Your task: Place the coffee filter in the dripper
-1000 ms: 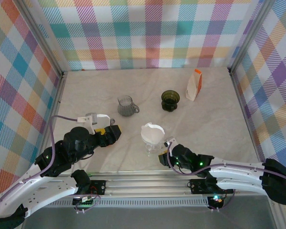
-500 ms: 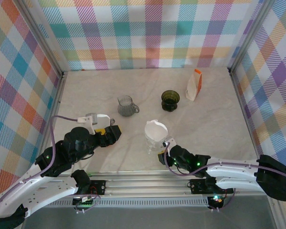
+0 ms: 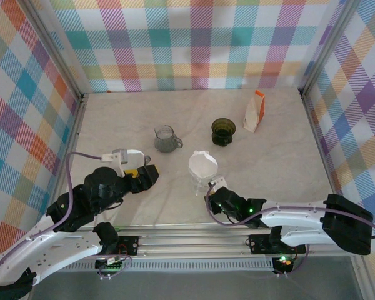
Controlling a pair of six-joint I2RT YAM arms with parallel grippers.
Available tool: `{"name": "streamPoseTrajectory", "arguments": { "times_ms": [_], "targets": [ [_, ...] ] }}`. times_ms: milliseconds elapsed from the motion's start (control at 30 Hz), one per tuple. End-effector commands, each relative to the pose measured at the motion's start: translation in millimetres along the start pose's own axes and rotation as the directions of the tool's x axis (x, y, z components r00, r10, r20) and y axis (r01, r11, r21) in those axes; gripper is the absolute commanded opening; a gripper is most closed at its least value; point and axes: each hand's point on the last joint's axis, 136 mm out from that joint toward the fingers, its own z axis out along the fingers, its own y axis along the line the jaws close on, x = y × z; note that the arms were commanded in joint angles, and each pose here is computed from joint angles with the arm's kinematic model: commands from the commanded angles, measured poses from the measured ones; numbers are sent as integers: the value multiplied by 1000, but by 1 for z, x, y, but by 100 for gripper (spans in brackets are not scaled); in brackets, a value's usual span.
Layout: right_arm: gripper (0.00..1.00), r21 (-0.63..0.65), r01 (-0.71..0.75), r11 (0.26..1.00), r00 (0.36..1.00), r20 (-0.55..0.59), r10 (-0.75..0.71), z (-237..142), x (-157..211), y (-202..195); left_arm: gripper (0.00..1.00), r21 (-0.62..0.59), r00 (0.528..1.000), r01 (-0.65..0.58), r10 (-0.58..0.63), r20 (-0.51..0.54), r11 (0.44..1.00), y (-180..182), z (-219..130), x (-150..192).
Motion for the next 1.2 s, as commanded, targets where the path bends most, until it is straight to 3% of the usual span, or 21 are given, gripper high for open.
{"name": "streamPoseTrajectory", "arguments": {
  "times_ms": [0, 667, 1167],
  "targets": [
    [25, 69, -30, 997, 999, 38, 27, 4, -17, -7, 100, -2, 1000, -4, 4, -2, 1000, 2, -3, 2],
    [25, 39, -50, 998, 999, 1, 50, 74, -97, -24, 100, 14, 1000, -12, 12, 9, 1000, 3, -16, -1],
    [26, 108, -48, 993, 998, -41, 52, 125, -144, -54, 100, 1, 999, -31, 31, 15, 1000, 7, -19, -1]
  ]
}}
